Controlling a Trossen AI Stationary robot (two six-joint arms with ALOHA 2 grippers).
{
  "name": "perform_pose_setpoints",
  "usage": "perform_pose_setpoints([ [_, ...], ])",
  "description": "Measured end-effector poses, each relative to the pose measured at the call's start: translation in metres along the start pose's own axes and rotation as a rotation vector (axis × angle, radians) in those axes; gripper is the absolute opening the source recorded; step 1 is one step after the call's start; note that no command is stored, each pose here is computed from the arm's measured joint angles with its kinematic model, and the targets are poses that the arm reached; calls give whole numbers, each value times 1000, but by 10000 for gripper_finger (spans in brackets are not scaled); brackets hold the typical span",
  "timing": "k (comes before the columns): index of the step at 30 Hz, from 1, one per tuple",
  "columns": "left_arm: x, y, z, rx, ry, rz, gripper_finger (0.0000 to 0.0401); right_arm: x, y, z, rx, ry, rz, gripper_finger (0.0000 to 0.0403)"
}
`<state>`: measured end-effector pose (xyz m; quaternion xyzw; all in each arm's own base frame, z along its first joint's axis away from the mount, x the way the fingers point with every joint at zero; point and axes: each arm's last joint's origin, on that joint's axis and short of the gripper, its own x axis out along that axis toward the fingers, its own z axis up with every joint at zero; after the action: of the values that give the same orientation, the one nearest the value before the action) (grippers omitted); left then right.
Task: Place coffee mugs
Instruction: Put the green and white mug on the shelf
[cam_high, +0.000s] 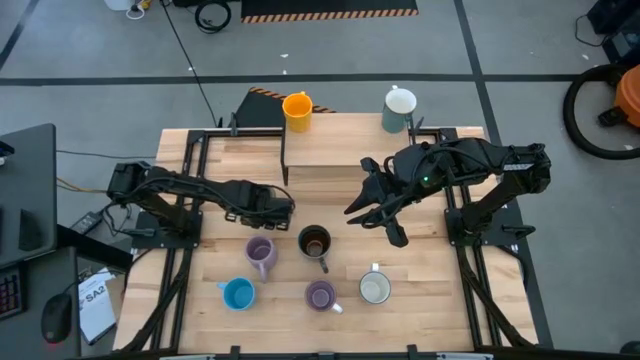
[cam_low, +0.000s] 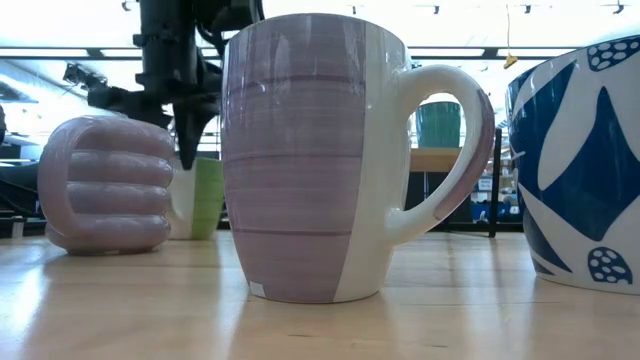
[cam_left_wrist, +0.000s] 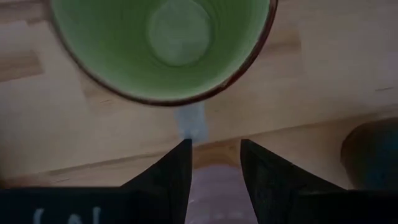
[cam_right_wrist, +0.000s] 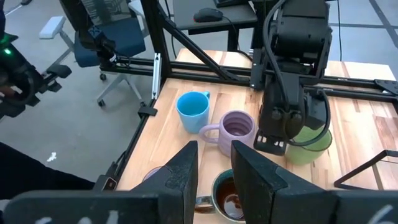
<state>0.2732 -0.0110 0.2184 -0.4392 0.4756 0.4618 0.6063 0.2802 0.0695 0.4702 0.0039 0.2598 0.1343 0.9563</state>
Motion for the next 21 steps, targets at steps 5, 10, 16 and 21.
perform_pose_setpoints([
  [5, 8, 4, 5, -23, 4, 11, 142, 0, 0, 0, 2, 1, 15, 102],
  [10, 6, 3, 6, -17, 11, 3, 142, 0, 0, 0, 0, -4, 16, 102],
  [16, 2, 4, 8, 27, 18, 31, 142, 0, 0, 1, -6, -7, 16, 102],
  [21, 2, 7, 7, 22, 34, 56, 142, 0, 1, 1, -7, -8, 16, 102],
])
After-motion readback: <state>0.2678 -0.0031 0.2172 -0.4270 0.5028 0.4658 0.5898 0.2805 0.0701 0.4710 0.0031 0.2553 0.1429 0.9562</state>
